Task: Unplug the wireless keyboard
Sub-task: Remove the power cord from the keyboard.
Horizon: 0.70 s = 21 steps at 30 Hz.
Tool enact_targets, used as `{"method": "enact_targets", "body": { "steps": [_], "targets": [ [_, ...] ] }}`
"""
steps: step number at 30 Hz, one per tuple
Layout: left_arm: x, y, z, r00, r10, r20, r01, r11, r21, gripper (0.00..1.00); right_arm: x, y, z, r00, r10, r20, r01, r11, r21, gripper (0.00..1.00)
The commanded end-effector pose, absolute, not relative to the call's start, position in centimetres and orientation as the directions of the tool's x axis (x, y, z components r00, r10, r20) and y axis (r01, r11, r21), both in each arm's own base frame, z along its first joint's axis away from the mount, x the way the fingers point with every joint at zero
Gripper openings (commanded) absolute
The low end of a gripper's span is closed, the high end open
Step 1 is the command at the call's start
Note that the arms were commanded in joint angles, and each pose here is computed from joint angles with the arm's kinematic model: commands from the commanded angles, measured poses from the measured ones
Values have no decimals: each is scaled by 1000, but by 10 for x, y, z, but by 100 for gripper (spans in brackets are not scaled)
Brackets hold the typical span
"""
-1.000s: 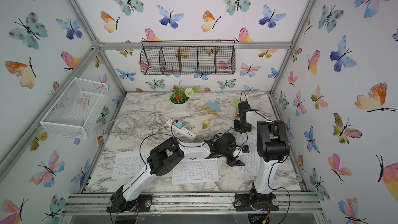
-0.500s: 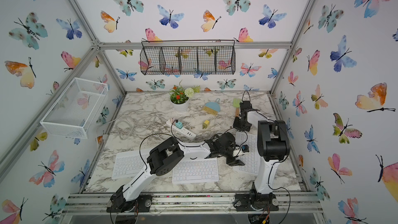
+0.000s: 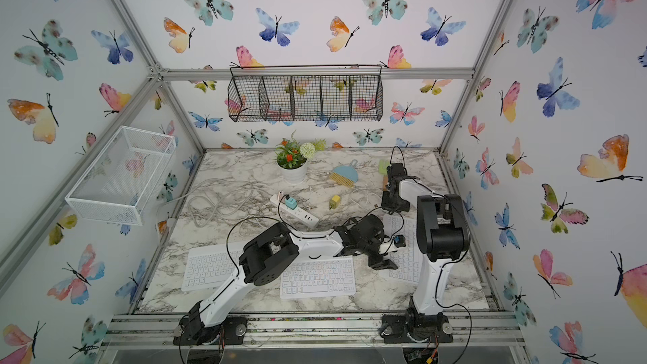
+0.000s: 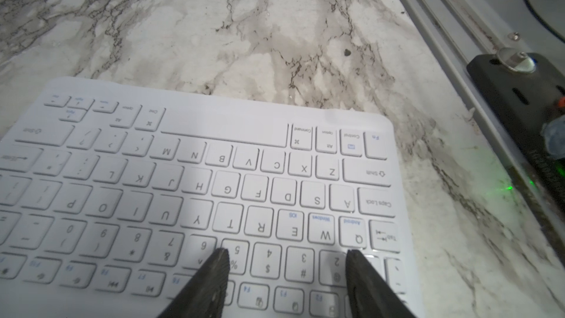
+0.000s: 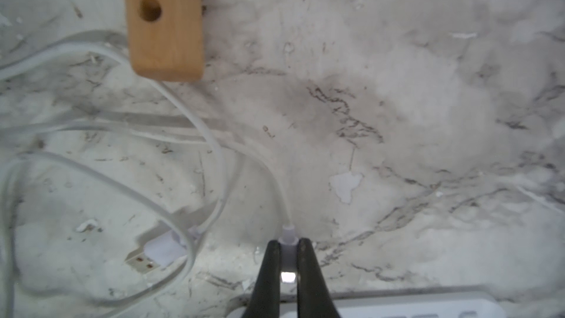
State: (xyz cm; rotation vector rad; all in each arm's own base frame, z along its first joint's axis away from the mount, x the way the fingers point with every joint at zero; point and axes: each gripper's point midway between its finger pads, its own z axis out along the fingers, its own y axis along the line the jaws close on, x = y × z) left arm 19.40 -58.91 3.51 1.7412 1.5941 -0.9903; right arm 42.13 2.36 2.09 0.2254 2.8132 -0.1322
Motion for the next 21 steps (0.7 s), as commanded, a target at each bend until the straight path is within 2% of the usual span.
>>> {"method": "enact_targets", "body": {
  "steps": [1, 5, 11, 17, 21],
  "targets": [
    [179, -565, -15, -114, 697, -708, 966, -90, -243, 63, 423, 13, 18, -950, 97, -296, 143, 980, -139, 9],
    [180, -572, 5, -113, 664, -739, 966, -100, -238, 64, 428, 16, 24, -957, 60, -283, 103, 985, -139, 20],
    [189, -589, 60, -116, 579, -807, 973, -95, -209, 70, 435, 31, 60, -928, 32, -370, 56, 997, -55, 39],
    [211, -594, 122, -159, 461, -873, 977, -51, -205, 76, 433, 27, 86, -913, 22, -408, 55, 996, -70, 45],
    [242, -579, 156, -243, 409, -879, 967, 31, -253, 78, 433, 32, 104, -895, 12, -446, 34, 999, -42, 45]
  ]
}}
